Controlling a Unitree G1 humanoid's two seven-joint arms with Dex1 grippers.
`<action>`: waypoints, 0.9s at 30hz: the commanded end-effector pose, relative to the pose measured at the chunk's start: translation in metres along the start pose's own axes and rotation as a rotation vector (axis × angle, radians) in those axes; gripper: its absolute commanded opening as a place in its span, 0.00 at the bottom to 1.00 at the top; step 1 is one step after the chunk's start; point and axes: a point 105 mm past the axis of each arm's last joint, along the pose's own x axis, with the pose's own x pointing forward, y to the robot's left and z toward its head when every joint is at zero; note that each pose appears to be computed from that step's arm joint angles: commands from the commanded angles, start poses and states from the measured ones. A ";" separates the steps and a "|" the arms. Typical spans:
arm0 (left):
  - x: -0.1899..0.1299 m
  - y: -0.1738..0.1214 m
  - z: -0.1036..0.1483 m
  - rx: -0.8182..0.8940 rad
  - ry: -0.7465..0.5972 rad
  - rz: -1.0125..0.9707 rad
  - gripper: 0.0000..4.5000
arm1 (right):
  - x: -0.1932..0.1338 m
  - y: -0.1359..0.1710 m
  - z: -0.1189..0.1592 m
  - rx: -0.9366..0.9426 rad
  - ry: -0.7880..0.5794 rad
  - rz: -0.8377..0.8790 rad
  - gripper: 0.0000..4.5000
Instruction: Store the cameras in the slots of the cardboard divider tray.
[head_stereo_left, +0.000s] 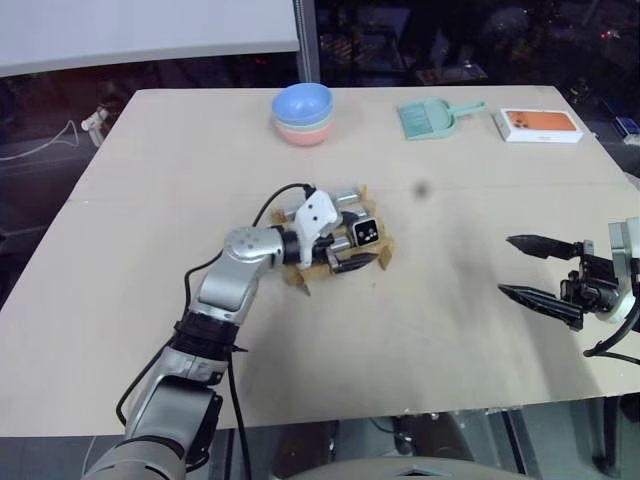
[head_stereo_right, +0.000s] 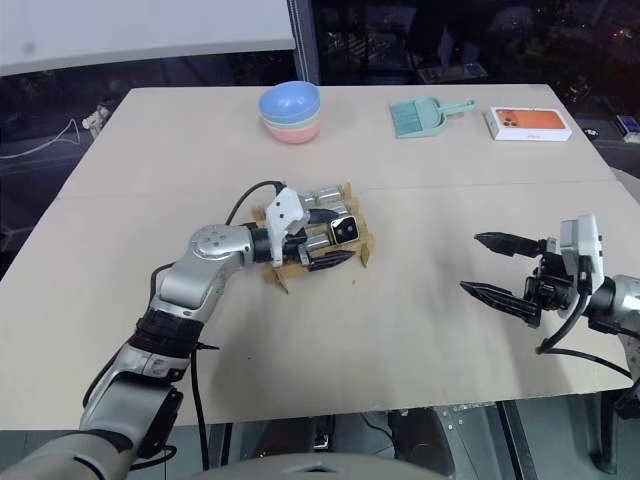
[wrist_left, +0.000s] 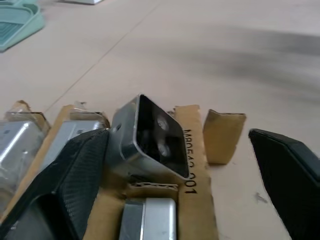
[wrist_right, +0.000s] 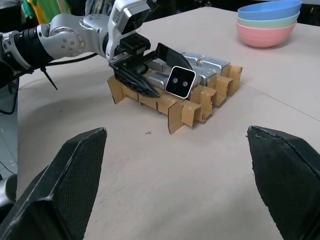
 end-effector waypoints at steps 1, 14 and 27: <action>0.000 0.001 -0.004 -0.002 0.009 0.023 0.99 | -0.004 -0.002 0.013 -0.058 -0.030 -0.008 1.00; -0.006 0.004 0.003 -0.284 0.046 0.002 0.99 | -0.001 -0.003 0.010 -0.072 -0.031 -0.010 1.00; -0.007 0.010 0.002 -0.449 0.113 -0.003 0.31 | -0.001 -0.005 0.008 -0.082 -0.030 -0.018 1.00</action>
